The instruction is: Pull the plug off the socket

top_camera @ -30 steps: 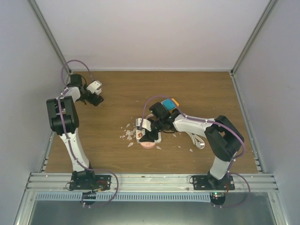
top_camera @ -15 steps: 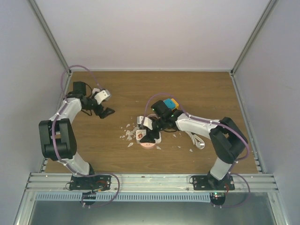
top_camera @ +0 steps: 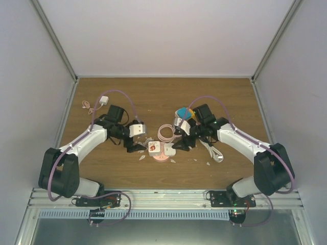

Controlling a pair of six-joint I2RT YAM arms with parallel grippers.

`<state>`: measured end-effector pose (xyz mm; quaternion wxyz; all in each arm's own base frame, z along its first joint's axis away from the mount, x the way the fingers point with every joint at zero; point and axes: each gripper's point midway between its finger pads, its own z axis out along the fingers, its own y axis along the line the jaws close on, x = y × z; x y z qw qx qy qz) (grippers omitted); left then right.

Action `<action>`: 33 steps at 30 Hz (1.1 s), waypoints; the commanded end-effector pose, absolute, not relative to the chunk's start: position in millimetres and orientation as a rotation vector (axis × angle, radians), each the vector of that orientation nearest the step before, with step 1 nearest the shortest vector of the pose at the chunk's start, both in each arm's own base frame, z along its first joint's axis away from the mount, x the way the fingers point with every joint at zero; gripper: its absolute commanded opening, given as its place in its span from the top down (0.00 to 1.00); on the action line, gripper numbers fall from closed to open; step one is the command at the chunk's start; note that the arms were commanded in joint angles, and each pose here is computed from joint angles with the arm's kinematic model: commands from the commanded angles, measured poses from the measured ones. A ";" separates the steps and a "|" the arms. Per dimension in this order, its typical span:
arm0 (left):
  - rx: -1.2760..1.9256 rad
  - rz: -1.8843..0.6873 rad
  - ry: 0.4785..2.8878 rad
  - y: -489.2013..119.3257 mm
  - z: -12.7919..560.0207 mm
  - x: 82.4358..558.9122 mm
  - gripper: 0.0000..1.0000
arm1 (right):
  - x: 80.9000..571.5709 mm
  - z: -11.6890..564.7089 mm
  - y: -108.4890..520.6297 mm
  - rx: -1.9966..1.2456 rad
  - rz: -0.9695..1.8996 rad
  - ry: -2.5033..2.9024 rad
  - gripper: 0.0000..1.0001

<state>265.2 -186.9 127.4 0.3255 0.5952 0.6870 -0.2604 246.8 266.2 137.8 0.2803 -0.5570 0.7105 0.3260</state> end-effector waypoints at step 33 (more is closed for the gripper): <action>1.656 -0.664 1.751 -252.5 79.6 238.2 0.47 | 224.7 63.9 295.9 -1.669 0.896 1.842 0.74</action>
